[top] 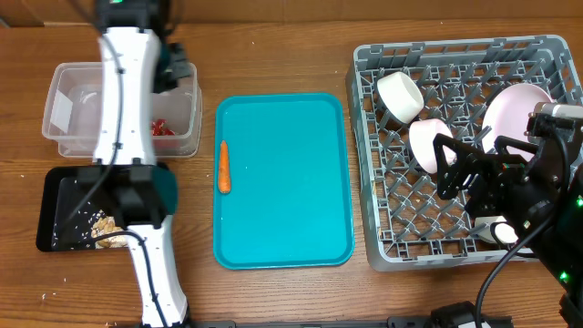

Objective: Sort waste into correct bins and load items into the dishwasher
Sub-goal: 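Move the left gripper to the carrot and grasp it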

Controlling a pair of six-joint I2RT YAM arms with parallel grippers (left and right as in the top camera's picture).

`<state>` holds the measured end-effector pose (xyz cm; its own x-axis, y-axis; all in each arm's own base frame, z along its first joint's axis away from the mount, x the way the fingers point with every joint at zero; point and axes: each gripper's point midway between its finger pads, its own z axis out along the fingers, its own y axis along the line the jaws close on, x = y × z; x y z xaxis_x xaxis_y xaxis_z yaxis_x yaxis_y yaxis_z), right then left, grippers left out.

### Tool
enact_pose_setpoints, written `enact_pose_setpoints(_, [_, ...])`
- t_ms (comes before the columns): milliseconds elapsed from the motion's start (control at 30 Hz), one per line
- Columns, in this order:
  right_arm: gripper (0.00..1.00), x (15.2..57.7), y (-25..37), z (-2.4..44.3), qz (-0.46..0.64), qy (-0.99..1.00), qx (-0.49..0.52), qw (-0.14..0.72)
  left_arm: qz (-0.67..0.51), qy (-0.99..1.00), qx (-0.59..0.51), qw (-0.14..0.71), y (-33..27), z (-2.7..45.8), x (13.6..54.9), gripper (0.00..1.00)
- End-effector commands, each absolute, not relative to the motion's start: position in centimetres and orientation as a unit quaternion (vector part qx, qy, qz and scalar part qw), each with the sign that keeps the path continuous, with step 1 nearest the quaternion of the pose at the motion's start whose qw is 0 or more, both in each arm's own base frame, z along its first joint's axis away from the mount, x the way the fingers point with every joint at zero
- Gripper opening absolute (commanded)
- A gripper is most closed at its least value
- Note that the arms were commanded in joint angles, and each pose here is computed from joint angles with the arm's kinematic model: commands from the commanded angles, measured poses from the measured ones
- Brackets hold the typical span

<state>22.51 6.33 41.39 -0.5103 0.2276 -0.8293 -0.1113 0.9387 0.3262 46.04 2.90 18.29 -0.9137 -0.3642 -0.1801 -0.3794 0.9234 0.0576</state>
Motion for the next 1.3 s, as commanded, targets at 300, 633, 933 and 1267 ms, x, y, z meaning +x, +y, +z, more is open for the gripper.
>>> enact_pose_setpoints(300, [1.00,22.5,6.0,41.8,0.168,0.848,0.040,0.501,0.053,0.988,-0.124,0.071,3.9,20.1,43.3,1.00])
enact_pose_setpoints(633, [1.00,22.5,6.0,41.8,0.168,0.848,0.040,0.501,-0.020,0.979,-0.060,0.196,-3.0,31.0,38.1,1.00])
enact_pose_setpoints(933, [1.00,22.5,6.0,41.8,0.168,0.848,0.040,0.501,-0.032,0.985,-0.011,0.167,-7.6,29.9,35.5,1.00])
enact_pose_setpoints(1267, [1.00,22.5,6.0,41.8,0.168,0.848,0.040,0.501,0.042,0.992,-0.106,-0.053,-7.2,12.7,30.2,0.86])
